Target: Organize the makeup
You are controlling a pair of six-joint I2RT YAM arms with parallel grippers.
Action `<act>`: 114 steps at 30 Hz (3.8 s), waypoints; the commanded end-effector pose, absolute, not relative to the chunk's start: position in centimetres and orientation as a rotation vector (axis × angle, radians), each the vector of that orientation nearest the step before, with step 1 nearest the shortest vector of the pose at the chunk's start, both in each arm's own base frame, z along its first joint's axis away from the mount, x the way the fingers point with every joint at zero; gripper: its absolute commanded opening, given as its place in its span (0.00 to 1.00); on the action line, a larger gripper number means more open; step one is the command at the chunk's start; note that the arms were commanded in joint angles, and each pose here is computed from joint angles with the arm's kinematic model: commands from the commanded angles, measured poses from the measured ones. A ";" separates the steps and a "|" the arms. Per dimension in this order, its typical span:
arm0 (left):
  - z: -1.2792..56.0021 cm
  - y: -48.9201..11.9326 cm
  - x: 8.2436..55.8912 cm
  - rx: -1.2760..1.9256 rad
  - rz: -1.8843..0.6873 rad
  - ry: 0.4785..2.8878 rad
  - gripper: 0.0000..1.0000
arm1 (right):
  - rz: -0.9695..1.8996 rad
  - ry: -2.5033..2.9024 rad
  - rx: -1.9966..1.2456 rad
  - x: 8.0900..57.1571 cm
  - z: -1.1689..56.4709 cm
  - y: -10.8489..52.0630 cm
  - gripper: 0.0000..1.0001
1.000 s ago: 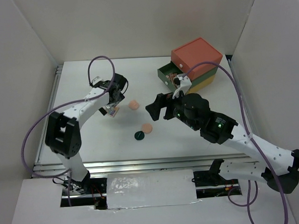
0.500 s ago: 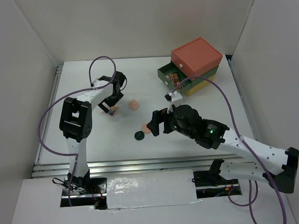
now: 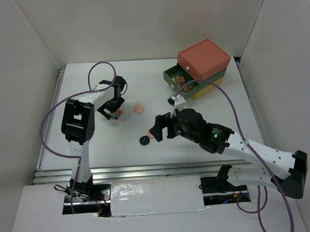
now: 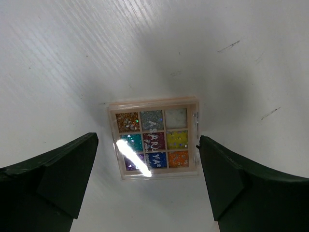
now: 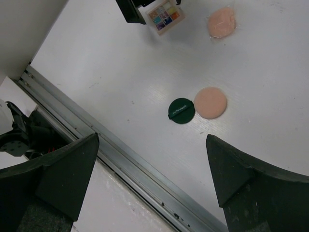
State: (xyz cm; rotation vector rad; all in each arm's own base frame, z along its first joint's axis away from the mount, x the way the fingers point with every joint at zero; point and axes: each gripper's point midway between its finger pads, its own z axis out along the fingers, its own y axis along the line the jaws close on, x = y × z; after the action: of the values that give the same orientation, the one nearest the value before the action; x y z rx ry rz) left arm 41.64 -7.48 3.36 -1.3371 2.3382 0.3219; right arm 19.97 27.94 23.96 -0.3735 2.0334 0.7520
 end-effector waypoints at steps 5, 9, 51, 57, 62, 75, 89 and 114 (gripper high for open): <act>0.1 -7.0 41.1 -1.361 0.361 2.392 1.00 | 0.791 1.960 -0.377 20.2 25.5 28.7 1.00; -0.7 -7.1 40.9 -1.349 0.361 2.412 0.99 | 0.800 1.968 -0.388 20.3 25.2 29.3 1.00; 35.2 -29.4 35.7 -0.112 -0.908 1.935 0.00 | 1.089 1.599 -0.033 26.0 31.5 26.8 0.98; 35.5 -29.3 33.6 -0.113 -0.950 1.939 0.00 | 1.035 1.548 0.091 29.1 32.7 26.9 0.76; 35.3 -28.5 32.8 -0.132 -0.922 1.952 0.00 | 1.041 1.490 0.075 30.2 34.2 27.8 0.65; 34.8 -26.7 33.7 -0.194 -0.788 1.971 0.00 | 1.155 1.460 -0.041 28.2 34.6 29.8 0.71; 35.2 -26.6 32.6 -0.180 -0.834 1.971 0.00 | 1.088 1.495 0.006 31.6 34.6 31.7 0.39; 43.4 -15.4 31.9 -0.386 -0.455 1.740 0.99 | 0.487 1.695 -0.007 42.5 31.8 21.7 0.00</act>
State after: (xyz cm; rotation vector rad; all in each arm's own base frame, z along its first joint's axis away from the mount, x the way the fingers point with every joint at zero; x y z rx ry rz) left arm 33.04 -17.30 45.44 -0.3722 1.7259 -0.5240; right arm 39.21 24.74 30.76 0.0140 1.6799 0.6993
